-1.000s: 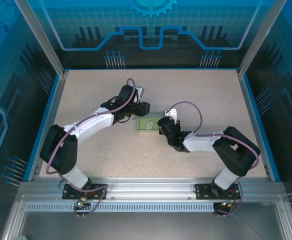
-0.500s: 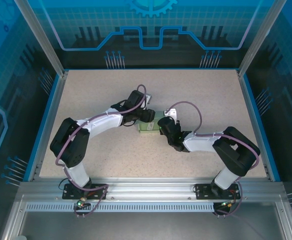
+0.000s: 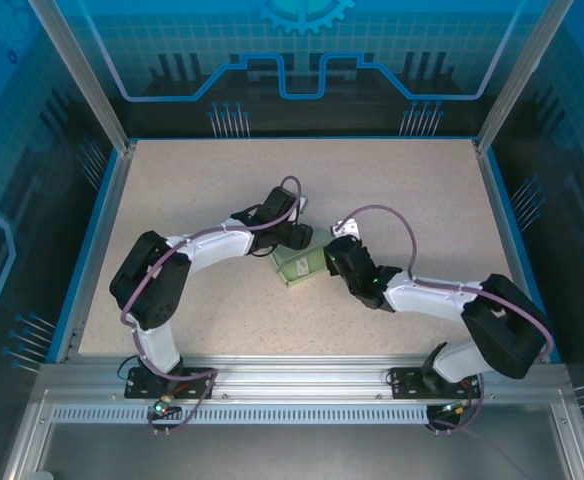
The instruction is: Fold the paper box
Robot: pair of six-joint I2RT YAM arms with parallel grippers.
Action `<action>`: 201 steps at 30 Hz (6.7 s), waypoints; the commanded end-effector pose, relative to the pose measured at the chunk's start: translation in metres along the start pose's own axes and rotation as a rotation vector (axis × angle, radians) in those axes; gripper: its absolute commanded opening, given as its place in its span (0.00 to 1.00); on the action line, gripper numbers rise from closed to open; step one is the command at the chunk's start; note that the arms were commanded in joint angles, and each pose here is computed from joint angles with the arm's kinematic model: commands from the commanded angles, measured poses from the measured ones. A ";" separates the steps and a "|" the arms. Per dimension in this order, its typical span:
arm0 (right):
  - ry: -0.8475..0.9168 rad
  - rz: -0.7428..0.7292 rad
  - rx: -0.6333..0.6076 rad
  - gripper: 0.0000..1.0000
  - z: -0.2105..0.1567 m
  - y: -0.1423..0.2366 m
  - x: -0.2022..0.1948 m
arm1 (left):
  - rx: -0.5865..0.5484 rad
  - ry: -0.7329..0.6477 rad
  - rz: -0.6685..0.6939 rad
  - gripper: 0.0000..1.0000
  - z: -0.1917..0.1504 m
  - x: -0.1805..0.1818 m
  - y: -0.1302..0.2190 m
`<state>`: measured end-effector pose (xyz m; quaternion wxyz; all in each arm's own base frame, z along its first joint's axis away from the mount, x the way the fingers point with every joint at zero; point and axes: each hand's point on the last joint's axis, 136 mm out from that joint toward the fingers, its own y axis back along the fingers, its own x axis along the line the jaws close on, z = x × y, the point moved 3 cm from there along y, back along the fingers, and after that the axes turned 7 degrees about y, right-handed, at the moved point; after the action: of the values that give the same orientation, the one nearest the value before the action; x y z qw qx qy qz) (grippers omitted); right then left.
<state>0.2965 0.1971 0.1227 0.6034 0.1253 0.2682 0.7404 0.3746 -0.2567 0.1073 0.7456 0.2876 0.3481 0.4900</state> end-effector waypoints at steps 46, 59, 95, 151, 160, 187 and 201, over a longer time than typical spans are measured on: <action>-0.021 0.236 0.329 0.54 -0.037 -0.014 -0.008 | -0.098 -0.019 0.055 0.60 -0.002 0.014 0.055; 0.018 0.213 0.395 0.57 -0.043 -0.031 -0.012 | 0.098 -0.063 0.097 0.62 -0.064 0.029 0.019; -0.140 0.611 0.570 0.67 -0.047 0.033 0.024 | 0.184 0.179 -0.214 0.65 -0.012 0.022 0.001; -0.476 0.823 0.469 0.54 -0.026 -0.039 0.024 | 0.265 0.396 -0.355 0.36 -0.068 0.016 -0.005; -0.499 0.885 0.393 0.48 0.001 -0.025 0.026 | 0.273 0.420 -0.394 0.35 -0.069 0.011 -0.008; -0.427 0.779 0.377 0.39 0.021 -0.006 0.018 | 0.284 0.421 -0.430 0.44 -0.063 -0.001 -0.021; -0.391 0.751 0.386 0.39 0.032 -0.007 0.020 | 0.289 0.389 -0.419 0.47 -0.061 -0.004 -0.028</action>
<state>0.3231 0.2172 0.1432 0.3135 0.4584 0.1965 0.8080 0.3472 -0.2572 0.0589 0.7042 0.1888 0.5999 0.3296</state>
